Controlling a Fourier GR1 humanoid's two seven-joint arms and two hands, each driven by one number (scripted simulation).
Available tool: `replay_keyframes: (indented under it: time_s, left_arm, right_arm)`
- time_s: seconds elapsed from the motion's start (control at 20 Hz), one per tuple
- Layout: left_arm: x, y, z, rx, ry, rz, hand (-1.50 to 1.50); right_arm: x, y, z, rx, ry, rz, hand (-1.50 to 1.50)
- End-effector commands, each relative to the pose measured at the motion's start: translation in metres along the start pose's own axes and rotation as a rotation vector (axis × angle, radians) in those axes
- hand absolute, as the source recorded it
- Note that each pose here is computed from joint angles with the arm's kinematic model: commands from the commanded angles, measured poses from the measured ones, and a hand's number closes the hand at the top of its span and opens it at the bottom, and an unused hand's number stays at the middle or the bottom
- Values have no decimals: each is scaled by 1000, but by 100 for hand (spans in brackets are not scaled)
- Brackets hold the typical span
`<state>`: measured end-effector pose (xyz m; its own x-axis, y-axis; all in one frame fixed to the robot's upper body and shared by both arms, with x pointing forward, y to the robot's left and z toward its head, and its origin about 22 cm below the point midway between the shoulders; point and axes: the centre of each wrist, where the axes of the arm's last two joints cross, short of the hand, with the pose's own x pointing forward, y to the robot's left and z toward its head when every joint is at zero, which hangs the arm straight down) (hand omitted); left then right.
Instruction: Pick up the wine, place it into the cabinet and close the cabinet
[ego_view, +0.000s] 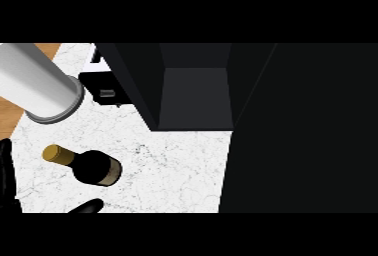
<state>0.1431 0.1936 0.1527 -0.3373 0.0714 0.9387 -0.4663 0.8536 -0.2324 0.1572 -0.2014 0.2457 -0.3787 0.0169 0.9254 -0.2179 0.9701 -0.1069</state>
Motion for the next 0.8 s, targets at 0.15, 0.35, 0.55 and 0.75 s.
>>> replay_keyframes:
  time_s: [0.15,0.35,0.55,0.75]
  left_arm:
    - [17,16,2,74,-93,-35,-150]
    - [-8,10,-13,116,-101,-71,-150]
    - [-7,18,-7,129,-79,-82,-150]
    - [-22,22,-6,122,-28,-83,-150]
  right_arm:
    - [32,8,19,33,-41,-22,-150]
    - [31,0,25,25,-67,-11,-150]
    - [42,0,18,29,-50,-23,-150]
    - [45,3,1,30,-50,-14,-150]
